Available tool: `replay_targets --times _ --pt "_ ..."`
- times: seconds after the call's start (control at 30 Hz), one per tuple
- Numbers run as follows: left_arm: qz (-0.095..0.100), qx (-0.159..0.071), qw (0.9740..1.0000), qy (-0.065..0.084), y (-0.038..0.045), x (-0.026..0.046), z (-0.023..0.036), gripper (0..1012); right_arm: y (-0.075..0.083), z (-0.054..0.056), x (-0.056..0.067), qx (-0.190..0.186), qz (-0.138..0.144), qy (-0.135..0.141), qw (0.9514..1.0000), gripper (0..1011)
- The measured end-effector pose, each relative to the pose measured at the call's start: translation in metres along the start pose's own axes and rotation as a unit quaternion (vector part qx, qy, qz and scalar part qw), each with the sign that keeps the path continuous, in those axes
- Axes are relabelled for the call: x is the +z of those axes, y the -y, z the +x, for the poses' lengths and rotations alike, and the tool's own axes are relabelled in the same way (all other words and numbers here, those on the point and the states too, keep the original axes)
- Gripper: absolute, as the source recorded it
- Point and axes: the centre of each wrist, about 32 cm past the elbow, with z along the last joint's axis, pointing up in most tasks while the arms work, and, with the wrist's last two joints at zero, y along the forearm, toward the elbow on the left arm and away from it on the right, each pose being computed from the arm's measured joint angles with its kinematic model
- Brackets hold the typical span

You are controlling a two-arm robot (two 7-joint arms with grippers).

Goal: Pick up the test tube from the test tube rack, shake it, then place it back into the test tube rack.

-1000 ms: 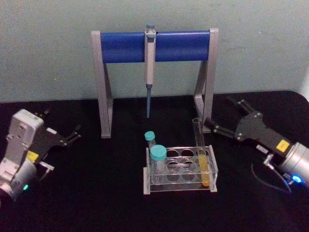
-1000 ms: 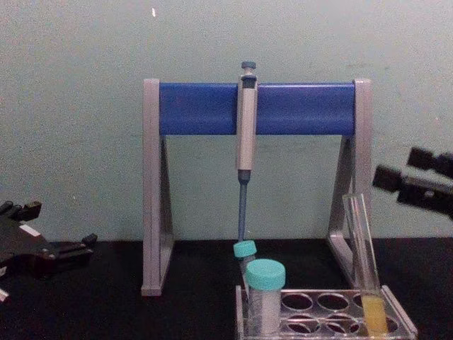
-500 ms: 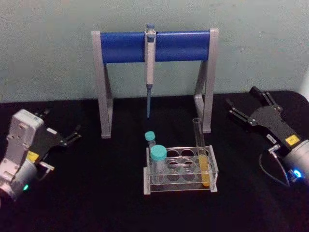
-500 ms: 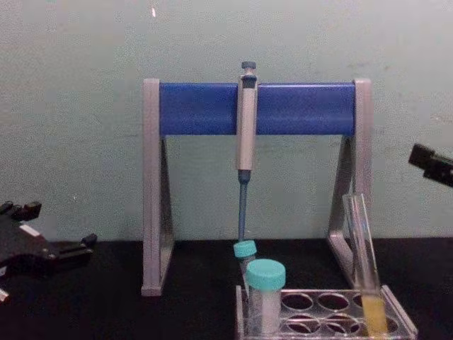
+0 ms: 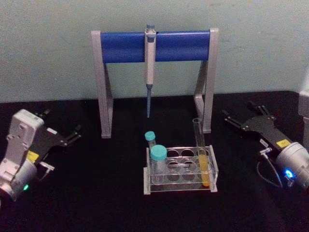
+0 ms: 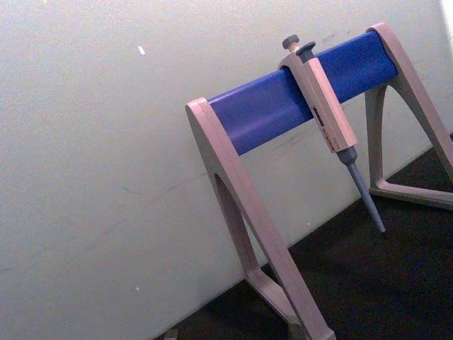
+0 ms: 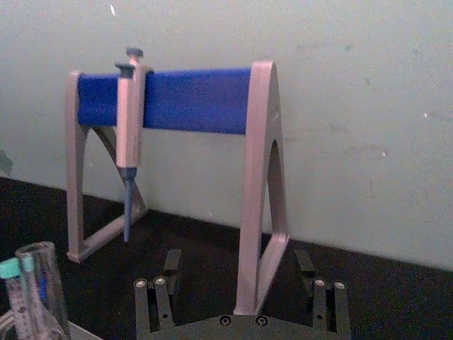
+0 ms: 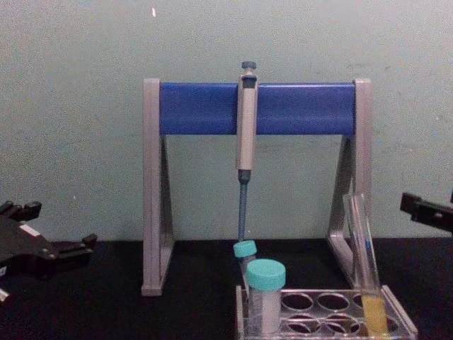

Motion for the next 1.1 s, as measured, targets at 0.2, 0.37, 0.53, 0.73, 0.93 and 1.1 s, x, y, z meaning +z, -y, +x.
replay_targets --times 0.2,0.37,0.53,0.73,0.93,1.1 --pt "0.0 0.0 1.0 0.0 0.0 0.0 0.0 1001 -0.0031 0.0 0.0003 -0.008 -0.031 0.0 0.9995 1000" --pt "0.0 0.0 1.0 0.0 0.0 0.0 0.0 1001 -0.0045 0.0012 0.0006 -0.011 -0.048 -0.002 0.9988 1000" --pt "0.0 0.0 1.0 0.0 0.0 0.0 0.0 1001 -0.0047 0.0023 0.0006 -0.007 -0.053 -0.004 0.9986 1000" --pt "0.0 0.0 1.0 0.0 0.0 0.0 0.0 1001 -0.0046 0.0025 0.0005 -0.007 -0.054 -0.004 0.9985 1000" --pt "0.0 0.0 1.0 0.0 0.0 0.0 0.0 1001 -0.0045 0.0026 0.0003 -0.007 -0.054 -0.004 0.9985 1000" --pt "0.0 0.0 1.0 0.0 0.0 0.0 0.0 1001 -0.0047 0.0026 0.0004 -0.007 -0.055 -0.004 0.9985 1000"
